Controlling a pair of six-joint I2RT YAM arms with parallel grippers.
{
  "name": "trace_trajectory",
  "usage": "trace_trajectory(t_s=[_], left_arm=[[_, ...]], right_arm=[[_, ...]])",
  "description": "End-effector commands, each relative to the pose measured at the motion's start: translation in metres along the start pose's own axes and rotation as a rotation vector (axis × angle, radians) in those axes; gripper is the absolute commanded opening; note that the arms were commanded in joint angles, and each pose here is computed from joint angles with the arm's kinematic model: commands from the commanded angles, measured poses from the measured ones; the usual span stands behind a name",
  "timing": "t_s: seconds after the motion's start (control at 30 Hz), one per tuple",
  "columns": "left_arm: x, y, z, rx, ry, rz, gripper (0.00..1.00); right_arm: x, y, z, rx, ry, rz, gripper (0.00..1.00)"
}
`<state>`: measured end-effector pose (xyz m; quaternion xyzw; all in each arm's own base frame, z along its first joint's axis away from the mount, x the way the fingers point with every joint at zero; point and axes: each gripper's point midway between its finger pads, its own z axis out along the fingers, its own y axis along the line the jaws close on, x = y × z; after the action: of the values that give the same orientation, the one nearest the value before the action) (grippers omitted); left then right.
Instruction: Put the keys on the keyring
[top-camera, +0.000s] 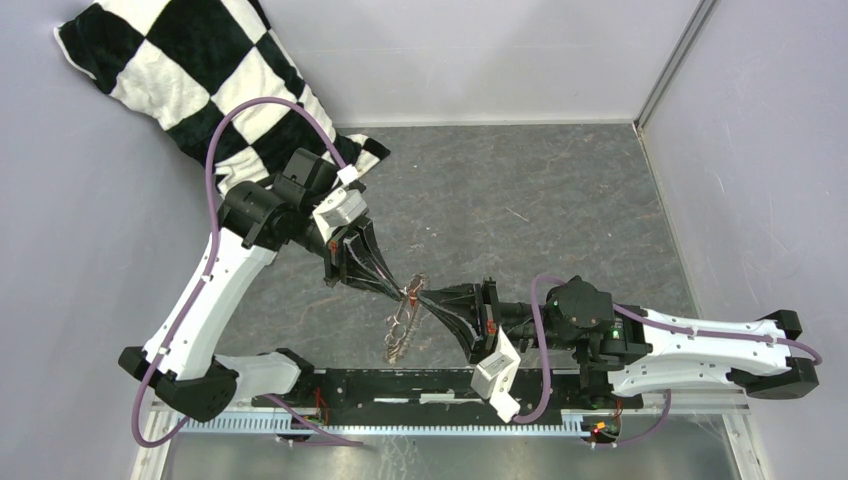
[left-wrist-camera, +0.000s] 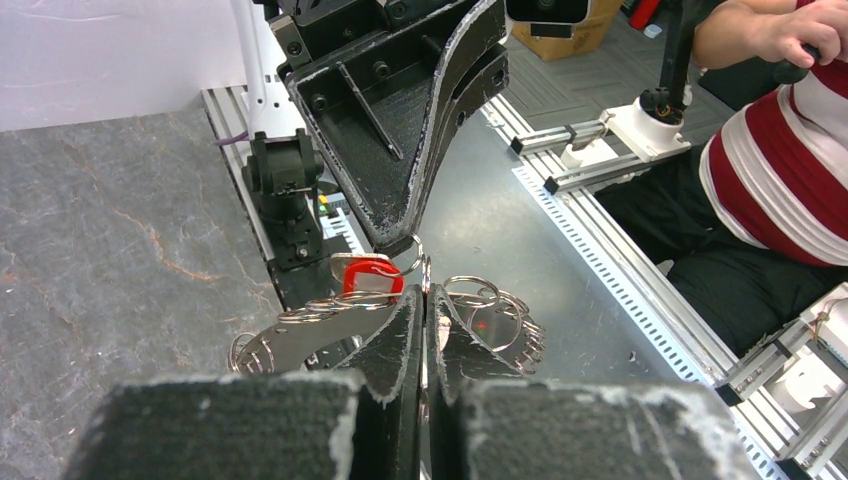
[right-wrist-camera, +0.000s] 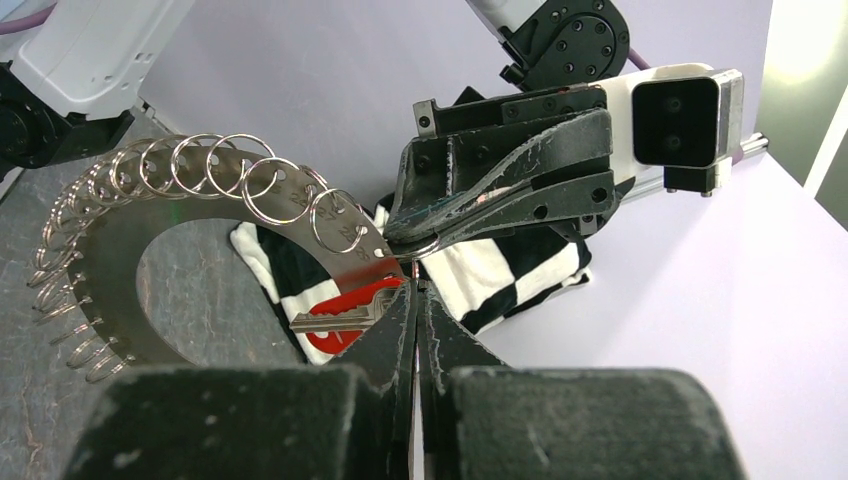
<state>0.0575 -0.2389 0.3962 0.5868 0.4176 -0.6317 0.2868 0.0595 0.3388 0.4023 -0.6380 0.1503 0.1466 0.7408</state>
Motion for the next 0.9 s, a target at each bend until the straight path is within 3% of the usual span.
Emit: trace_trajectory(t_s=[0.0, 0.87], left_arm=[[-0.016, -0.019, 0.002, 0.070, -0.080, 0.018, 0.02], [-0.017, -0.019, 0.000, 0.062, -0.082, 0.021, 0.02]], right_arm=[[-0.014, -0.022, -0.002, 0.069, -0.048, -0.003, 0.01], [-0.016, -0.010, 0.000, 0.018, -0.067, 0.003, 0.01]])
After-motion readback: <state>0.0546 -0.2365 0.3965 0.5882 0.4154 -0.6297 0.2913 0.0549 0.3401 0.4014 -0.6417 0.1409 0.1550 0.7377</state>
